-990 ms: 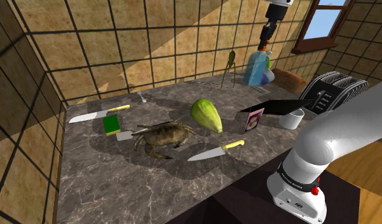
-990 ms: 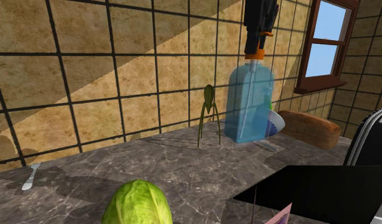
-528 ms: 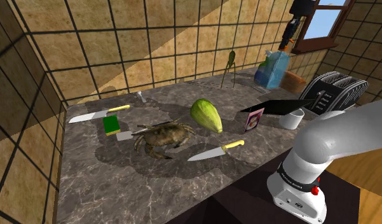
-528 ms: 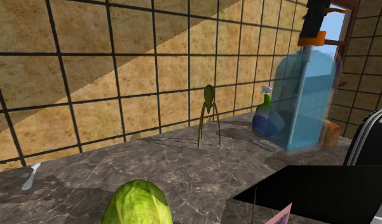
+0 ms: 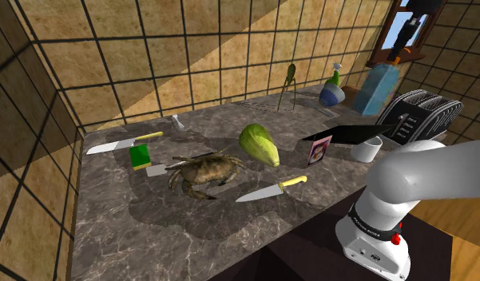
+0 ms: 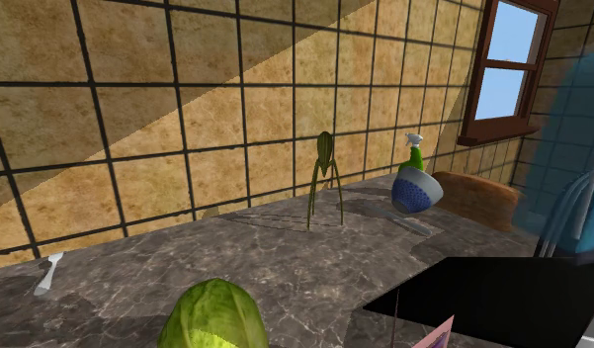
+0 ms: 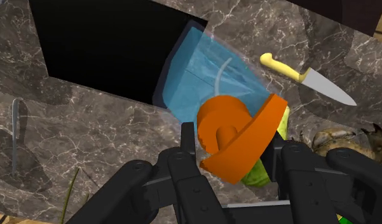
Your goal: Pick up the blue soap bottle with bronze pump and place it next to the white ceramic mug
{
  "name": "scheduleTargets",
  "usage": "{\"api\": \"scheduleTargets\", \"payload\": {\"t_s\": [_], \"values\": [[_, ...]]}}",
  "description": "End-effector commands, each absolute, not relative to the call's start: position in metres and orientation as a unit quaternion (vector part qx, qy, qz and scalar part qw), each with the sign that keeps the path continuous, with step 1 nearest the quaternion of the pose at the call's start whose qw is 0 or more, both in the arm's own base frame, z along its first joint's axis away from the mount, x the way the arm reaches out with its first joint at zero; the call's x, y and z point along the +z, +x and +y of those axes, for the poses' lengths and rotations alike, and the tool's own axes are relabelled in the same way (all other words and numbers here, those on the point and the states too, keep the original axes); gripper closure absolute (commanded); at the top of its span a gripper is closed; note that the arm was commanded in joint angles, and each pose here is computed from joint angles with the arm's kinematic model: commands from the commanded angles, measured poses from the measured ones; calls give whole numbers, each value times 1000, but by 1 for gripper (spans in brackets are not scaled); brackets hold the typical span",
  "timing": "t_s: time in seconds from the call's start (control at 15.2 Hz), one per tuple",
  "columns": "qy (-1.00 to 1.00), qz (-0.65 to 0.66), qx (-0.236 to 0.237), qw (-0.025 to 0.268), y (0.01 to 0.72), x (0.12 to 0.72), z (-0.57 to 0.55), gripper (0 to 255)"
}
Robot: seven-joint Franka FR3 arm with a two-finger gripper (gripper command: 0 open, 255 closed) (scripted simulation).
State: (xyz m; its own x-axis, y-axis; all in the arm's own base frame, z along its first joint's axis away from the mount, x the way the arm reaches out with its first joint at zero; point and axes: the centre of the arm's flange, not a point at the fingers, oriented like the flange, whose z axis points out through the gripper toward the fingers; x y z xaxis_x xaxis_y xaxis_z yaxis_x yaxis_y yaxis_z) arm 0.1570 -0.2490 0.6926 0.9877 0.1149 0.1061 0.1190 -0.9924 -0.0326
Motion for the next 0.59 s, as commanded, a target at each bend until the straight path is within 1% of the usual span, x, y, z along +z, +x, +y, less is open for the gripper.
{"api": "scheduleTargets", "payload": {"t_s": [0.0,0.33,0.53], "values": [[-997,-59,-52,20,131,696,-246,255],[-997,-59,-52,20,67,711,-241,255],[-997,-59,-52,20,59,702,-240,255]]}}
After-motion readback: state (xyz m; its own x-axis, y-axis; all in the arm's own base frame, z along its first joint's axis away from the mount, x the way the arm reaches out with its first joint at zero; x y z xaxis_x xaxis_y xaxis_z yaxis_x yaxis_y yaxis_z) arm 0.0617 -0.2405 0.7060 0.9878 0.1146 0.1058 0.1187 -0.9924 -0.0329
